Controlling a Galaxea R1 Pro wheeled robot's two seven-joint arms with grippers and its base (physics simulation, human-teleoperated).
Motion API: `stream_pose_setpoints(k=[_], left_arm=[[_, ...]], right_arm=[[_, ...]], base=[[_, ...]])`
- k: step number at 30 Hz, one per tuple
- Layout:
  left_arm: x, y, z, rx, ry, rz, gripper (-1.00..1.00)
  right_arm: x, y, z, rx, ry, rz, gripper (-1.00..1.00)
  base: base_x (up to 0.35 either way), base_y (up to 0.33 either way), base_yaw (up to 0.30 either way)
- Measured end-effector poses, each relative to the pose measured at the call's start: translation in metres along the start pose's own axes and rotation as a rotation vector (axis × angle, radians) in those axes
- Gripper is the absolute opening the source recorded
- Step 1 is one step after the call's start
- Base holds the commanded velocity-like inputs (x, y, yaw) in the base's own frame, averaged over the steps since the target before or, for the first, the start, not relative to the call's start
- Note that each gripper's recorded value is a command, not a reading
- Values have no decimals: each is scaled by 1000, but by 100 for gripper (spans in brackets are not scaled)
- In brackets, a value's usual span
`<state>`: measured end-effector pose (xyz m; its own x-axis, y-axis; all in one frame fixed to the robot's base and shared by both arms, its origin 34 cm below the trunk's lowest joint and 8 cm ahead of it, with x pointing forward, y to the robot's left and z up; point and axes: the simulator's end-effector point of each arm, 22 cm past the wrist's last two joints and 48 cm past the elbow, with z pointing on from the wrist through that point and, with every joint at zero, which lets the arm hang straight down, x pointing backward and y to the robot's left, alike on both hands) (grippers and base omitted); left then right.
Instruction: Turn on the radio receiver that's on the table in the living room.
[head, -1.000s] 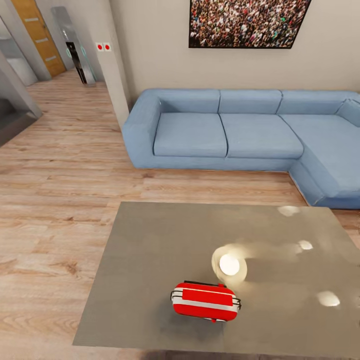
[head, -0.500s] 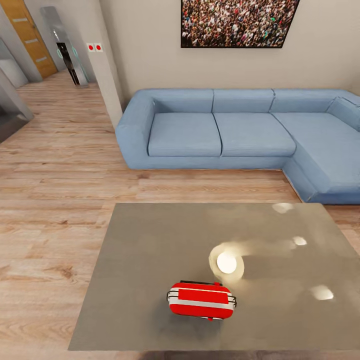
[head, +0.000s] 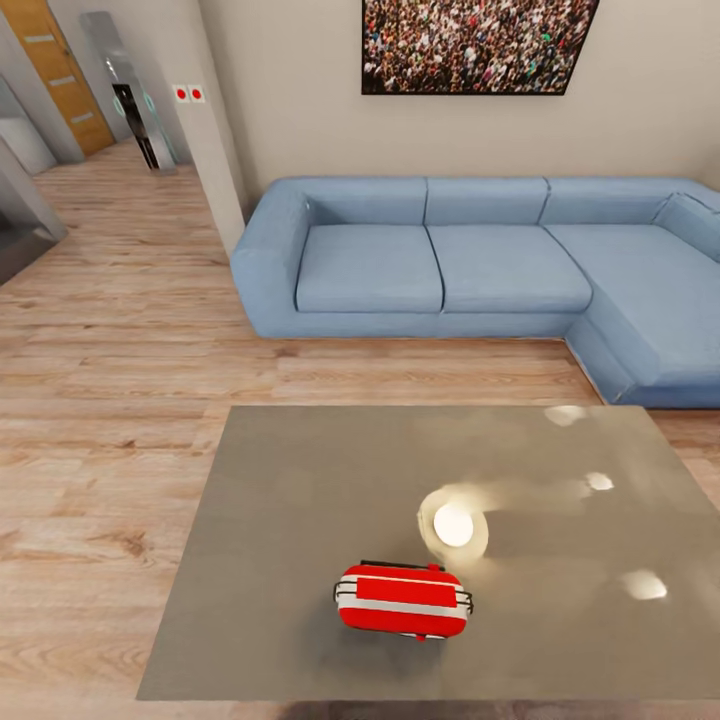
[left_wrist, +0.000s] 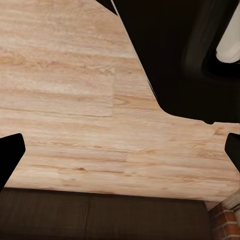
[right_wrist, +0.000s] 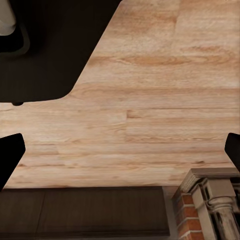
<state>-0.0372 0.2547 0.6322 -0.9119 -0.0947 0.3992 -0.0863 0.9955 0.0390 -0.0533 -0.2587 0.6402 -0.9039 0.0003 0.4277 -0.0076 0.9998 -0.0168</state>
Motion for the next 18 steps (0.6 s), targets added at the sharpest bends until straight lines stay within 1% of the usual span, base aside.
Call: stream_pose_setpoints(k=[10, 18], left_arm=[[5, 0, 0, -1, 14, 0, 100], [10, 1, 0, -2, 26, 0, 100]], right_arm=[[5, 0, 0, 0, 14, -1, 100], [10, 0, 0, 0, 26, -1, 100]], base=[[0, 0, -67], [0, 0, -11]])
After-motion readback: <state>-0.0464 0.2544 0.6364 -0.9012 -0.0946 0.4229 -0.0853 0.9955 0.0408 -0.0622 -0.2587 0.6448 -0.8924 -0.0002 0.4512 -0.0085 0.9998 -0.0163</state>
